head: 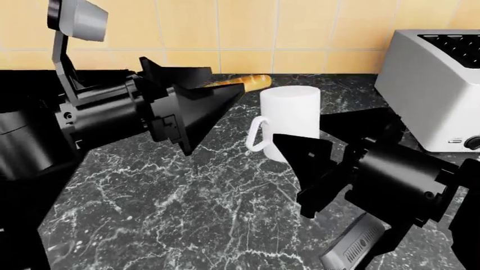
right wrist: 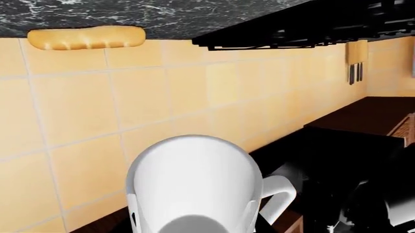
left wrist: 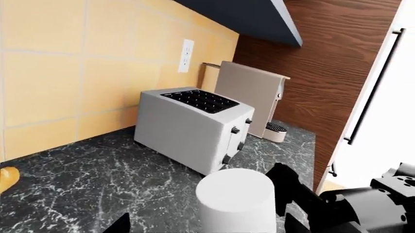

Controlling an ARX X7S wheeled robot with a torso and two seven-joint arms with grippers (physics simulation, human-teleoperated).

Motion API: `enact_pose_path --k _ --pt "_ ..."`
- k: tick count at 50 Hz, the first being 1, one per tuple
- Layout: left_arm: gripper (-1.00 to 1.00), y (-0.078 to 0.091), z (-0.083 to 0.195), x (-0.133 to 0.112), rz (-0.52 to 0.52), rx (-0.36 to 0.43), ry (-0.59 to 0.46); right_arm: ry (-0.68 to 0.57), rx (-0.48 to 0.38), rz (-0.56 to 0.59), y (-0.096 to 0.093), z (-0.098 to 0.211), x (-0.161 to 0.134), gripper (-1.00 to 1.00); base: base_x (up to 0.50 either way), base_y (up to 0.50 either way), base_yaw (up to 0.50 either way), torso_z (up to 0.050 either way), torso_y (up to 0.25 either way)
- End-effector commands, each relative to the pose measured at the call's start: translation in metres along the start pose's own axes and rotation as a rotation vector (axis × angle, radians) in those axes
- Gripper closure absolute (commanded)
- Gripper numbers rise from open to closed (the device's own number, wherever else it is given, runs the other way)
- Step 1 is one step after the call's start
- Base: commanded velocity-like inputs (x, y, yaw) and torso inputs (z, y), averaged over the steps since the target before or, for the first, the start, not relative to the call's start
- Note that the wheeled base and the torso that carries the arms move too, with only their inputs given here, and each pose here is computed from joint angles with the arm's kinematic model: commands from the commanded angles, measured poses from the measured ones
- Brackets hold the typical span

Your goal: A wet mug is on the counter and needs to be dried. Pick it up and place it upside down in the open cabinet.

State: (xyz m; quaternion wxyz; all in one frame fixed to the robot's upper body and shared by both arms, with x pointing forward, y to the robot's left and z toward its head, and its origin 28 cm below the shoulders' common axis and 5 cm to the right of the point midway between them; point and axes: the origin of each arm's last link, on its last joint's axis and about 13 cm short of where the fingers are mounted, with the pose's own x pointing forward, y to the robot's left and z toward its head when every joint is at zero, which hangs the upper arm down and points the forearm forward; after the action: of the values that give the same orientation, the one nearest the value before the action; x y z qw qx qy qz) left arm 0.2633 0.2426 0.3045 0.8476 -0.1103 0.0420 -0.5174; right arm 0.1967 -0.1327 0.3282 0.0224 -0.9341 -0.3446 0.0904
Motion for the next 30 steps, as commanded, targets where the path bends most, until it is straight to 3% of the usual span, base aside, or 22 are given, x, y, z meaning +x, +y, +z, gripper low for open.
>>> enact_pose_path --k 1,30 --pt "-1.0 0.003 -0.006 0.006 -0.023 -0.013 0.007 0.037 -0.035 -0.01 -0.002 -0.005 0.0 1.0 0.0 0.0 0.0 0.0 0.0" --pt "-1.0 -0.002 -0.002 0.025 -0.073 0.0 0.016 0.055 -0.027 -0.036 -0.01 -0.007 0.0 1.0 0.0 0.0 0.0 0.0 0.0"
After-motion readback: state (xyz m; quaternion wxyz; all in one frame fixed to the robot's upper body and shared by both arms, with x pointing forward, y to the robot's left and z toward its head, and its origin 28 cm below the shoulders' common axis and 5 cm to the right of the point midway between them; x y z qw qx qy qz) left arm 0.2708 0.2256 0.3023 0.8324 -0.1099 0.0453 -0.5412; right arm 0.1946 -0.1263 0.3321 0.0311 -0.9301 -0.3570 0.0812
